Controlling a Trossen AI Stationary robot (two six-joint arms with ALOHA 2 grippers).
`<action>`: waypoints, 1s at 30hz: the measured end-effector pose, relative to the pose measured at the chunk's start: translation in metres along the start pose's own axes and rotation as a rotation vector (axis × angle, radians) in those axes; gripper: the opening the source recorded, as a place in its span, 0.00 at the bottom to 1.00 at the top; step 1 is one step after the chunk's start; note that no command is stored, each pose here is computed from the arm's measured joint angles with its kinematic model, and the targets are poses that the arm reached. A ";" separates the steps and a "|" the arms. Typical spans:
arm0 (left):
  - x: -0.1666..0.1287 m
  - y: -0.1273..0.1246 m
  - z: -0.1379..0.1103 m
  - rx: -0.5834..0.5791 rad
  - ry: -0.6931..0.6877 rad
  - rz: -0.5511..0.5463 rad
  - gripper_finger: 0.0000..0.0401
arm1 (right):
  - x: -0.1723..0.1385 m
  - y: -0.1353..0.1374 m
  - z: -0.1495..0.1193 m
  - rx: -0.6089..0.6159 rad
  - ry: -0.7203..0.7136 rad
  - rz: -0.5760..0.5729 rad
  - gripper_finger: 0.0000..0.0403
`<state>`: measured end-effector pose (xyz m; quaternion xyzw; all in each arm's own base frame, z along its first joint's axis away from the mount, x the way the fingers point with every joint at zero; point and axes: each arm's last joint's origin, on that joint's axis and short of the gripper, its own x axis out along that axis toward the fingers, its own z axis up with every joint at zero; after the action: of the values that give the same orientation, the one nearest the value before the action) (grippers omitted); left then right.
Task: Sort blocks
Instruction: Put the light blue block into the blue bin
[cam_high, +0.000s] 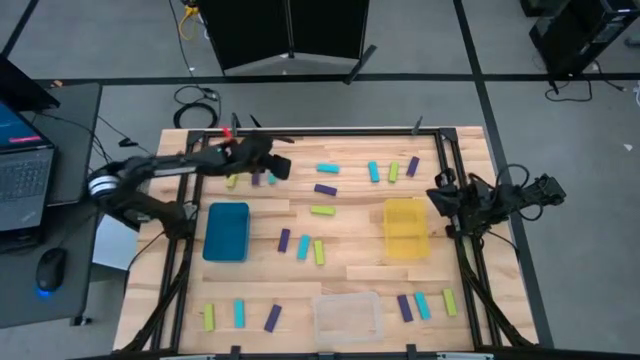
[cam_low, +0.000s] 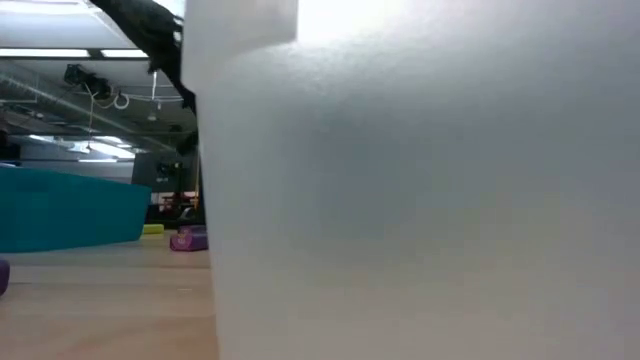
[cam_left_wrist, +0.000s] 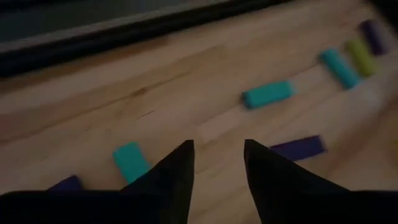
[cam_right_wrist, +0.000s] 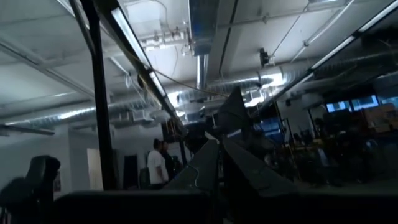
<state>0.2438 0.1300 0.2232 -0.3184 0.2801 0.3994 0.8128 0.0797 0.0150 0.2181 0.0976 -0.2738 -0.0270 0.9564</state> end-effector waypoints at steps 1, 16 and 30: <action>0.006 0.001 0.000 -0.005 0.015 0.014 0.40 | 0.000 0.000 0.000 0.000 -0.003 0.000 0.08; 0.045 0.000 -0.001 -0.024 0.213 0.228 0.55 | 0.000 -0.002 0.008 -0.019 -0.077 -0.061 0.08; 0.049 0.003 -0.007 -0.052 0.263 0.258 0.73 | 0.000 -0.003 0.003 -0.049 -0.026 -0.104 0.08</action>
<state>0.2654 0.1493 0.1836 -0.3502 0.4120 0.4624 0.7027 0.0779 0.0115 0.2199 0.0878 -0.2800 -0.0847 0.9522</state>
